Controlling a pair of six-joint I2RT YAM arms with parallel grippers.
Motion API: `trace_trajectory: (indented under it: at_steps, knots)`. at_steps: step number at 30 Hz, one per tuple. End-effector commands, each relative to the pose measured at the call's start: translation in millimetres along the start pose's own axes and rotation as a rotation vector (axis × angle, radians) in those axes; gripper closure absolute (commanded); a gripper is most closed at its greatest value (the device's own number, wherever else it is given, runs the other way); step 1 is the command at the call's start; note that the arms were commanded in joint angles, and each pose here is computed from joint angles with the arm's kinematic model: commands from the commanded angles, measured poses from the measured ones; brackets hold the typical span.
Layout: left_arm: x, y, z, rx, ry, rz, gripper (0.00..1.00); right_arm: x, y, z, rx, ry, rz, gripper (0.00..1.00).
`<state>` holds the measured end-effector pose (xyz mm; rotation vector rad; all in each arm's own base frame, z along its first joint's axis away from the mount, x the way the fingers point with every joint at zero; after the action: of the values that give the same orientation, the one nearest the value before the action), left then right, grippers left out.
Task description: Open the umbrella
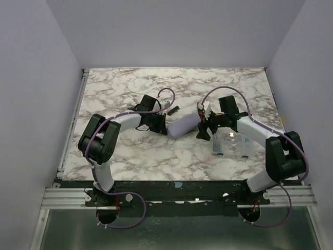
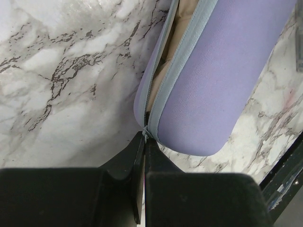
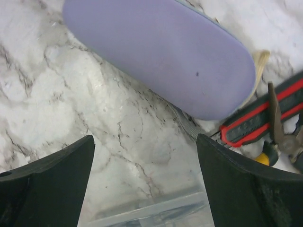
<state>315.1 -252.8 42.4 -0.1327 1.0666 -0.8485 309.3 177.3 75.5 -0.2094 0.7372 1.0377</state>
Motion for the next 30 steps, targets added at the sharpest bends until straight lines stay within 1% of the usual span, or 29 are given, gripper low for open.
trace_trajectory:
  at_steps: [1,7,8,10,13,17,22,23,25,28,30]
  knots:
    - [0,1,1,0.06,0.019,-0.015,1.0,-7,10,21,-0.408,-0.057,0.129,0.09]
    - [-1,0,3,0.082,0.024,-0.024,1.0,-1,4,53,-0.623,-0.101,0.236,0.05]
    - [-1,0,3,0.084,0.025,-0.025,1.0,-1,6,55,-0.679,-0.115,0.264,0.04]
    - [-1,-1,3,0.089,0.019,-0.027,1.0,2,12,56,-0.782,-0.141,0.328,0.02]
    - [0,-1,2,0.089,0.021,-0.031,1.0,13,20,53,-0.908,-0.141,0.403,0.01]
    - [1,-2,2,0.089,0.02,-0.041,1.0,35,22,50,-0.945,-0.116,0.461,0.0]
    - [0,-1,2,0.088,0.015,-0.037,1.0,62,17,50,-0.946,-0.08,0.478,0.02]
    - [-1,-2,3,0.09,0.012,-0.037,1.0,66,16,46,-0.929,-0.06,0.484,0.04]
    - [-2,-2,4,0.096,0.007,-0.037,1.0,70,12,38,-0.896,-0.018,0.494,0.11]
    - [-4,-5,1,0.093,0.007,-0.048,1.0,75,5,23,-0.837,0.055,0.492,0.33]
    - [-6,-8,-4,0.09,0.006,-0.062,1.0,76,2,16,-0.817,0.092,0.486,0.42]
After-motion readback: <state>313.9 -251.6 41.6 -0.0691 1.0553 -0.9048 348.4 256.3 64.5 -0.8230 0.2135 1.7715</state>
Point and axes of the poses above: each gripper's point midway between its finger pads, its own x axis out along the fingers, its own y axis along the line the jaws close on, z = x × y, the point moved 1 cm from there along -x, back along the fingers, and after that the axes turned 3 degrees about x, right-handed, at the moved point
